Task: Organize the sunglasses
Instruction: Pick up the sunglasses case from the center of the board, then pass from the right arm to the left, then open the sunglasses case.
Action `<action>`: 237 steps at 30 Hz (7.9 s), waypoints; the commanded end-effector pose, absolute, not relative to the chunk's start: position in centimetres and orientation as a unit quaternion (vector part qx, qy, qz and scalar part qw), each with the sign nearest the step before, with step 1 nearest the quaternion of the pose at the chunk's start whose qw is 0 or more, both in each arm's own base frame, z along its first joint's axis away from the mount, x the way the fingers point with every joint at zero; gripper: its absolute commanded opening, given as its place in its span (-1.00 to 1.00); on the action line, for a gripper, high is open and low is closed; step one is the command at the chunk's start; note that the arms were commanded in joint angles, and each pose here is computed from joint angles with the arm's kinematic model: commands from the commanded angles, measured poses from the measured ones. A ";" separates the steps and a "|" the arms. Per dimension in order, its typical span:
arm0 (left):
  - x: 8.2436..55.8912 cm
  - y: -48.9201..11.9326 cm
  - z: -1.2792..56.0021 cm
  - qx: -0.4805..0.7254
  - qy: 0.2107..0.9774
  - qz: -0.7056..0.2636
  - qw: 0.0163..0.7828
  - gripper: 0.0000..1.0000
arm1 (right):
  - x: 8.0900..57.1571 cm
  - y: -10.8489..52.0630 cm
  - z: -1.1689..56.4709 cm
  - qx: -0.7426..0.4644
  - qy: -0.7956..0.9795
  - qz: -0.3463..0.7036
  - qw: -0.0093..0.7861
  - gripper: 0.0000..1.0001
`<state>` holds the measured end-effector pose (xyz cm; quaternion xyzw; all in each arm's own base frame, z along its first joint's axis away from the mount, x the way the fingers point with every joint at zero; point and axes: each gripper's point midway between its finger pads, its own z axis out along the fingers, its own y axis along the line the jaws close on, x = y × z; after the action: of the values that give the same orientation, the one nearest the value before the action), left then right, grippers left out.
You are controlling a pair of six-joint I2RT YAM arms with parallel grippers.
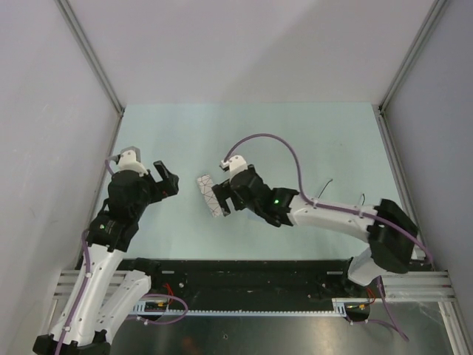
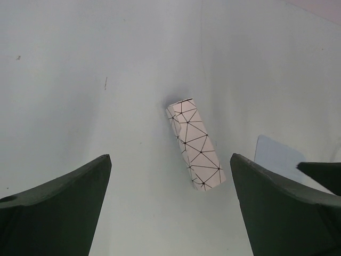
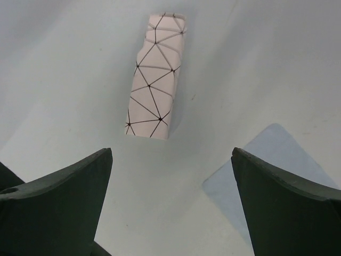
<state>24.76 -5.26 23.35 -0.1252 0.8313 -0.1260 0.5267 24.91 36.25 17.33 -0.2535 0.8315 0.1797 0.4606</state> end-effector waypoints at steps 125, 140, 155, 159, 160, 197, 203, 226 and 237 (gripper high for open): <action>23.9 -20.0 36.5 0.111 0.603 -0.551 0.566 -0.26 | 16.5 34.1 37.4 -0.353 0.682 0.426 0.479 -0.60; 25.1 -20.5 33.8 0.114 0.628 -0.543 0.546 -0.25 | 14.0 33.8 39.0 -0.370 0.656 0.473 0.458 -0.51; 21.7 -22.8 33.3 0.193 0.613 -0.581 0.499 0.46 | 12.1 35.6 38.9 -0.403 0.628 0.512 0.425 -0.49; 20.5 -22.8 34.6 0.220 0.592 -0.585 0.509 0.24 | 11.4 35.5 38.8 -0.418 0.621 0.511 0.421 -0.46; 20.4 -22.7 34.8 0.221 0.589 -0.585 0.512 0.16 | 11.5 35.5 38.4 -0.420 0.626 0.506 0.421 -0.44; 22.6 -22.6 33.2 0.134 0.629 -0.593 0.484 -0.81 | 19.1 36.5 34.7 -0.290 0.724 0.295 0.552 0.87; 22.3 -22.6 33.3 0.136 0.630 -0.594 0.482 -0.79 | 20.6 35.6 34.4 -0.264 0.734 0.262 0.568 0.72; 21.8 -22.4 34.3 0.145 0.627 -0.589 0.489 -0.76 | 22.3 32.0 34.9 -0.232 0.752 0.246 0.566 -0.49; 21.1 -22.3 34.3 0.160 0.624 -0.587 0.491 -0.33 | 23.5 31.3 34.6 -0.219 0.756 0.207 0.581 -1.00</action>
<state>22.15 -22.44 31.97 0.1263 0.6528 -0.5876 0.4611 23.17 31.42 31.98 -0.2388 0.7722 0.1974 0.5547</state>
